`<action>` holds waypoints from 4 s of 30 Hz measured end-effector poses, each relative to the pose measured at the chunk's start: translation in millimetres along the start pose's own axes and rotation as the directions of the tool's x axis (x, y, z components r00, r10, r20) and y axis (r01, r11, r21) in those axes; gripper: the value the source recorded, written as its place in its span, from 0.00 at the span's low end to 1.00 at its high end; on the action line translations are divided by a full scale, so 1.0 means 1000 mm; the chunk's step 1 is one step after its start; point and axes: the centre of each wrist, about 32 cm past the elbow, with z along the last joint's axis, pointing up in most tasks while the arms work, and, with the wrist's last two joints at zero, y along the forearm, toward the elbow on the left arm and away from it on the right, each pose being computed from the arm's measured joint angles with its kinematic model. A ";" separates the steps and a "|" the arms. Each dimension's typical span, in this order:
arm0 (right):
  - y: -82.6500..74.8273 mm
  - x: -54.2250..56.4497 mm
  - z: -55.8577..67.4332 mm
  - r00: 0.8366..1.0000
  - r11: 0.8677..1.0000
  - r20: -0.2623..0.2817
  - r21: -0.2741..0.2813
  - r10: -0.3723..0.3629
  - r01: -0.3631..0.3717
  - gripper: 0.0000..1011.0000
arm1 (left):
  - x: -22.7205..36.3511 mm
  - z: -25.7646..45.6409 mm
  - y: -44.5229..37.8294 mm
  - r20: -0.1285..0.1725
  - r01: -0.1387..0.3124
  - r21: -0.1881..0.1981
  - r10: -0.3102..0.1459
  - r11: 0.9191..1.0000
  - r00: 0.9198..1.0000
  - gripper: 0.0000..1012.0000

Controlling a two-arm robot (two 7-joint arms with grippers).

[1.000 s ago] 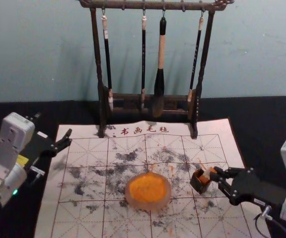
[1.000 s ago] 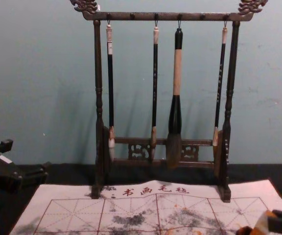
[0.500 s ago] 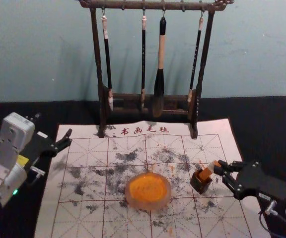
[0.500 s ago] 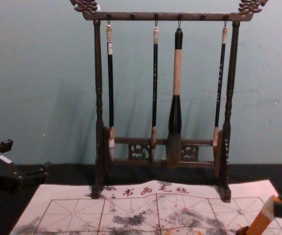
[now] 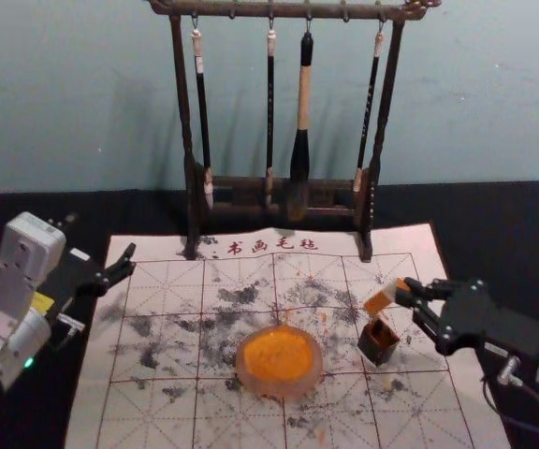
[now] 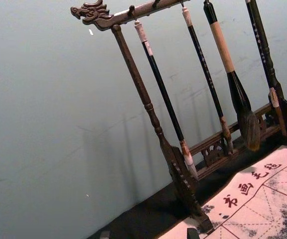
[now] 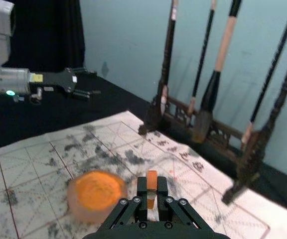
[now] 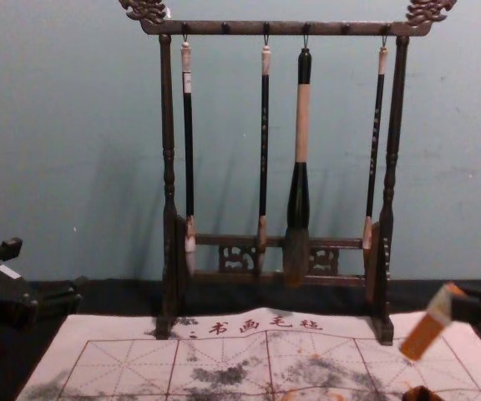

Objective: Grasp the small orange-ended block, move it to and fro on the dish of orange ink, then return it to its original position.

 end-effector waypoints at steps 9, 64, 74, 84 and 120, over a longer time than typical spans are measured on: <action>0.027 0.005 0.011 0.997 0.997 0.043 0.012 0.071 -0.072 0.08 | 0.0000 0.0000 0.0000 0.000 0.000 0.000 0.000 1.000 1.000 0.99; 0.104 0.006 0.016 0.912 0.905 0.126 -0.236 0.390 -0.355 0.08 | 0.0000 0.0000 0.0000 0.000 0.000 0.000 0.000 1.000 1.000 0.99; 0.112 0.009 0.017 0.914 0.909 0.132 -0.231 0.383 -0.348 0.08 | 0.0000 0.0000 0.0000 0.000 0.000 0.000 0.000 1.000 1.000 0.99; 0.116 0.016 0.016 0.922 0.917 0.141 -0.235 0.361 -0.323 0.08 | 0.0000 0.0000 0.0000 0.000 0.000 0.000 0.000 1.000 1.000 0.99; 0.095 0.010 0.017 0.904 0.902 0.153 -0.247 0.398 -0.355 0.08 | 0.0000 0.0000 0.0000 0.000 0.000 0.000 0.000 1.000 1.000 0.99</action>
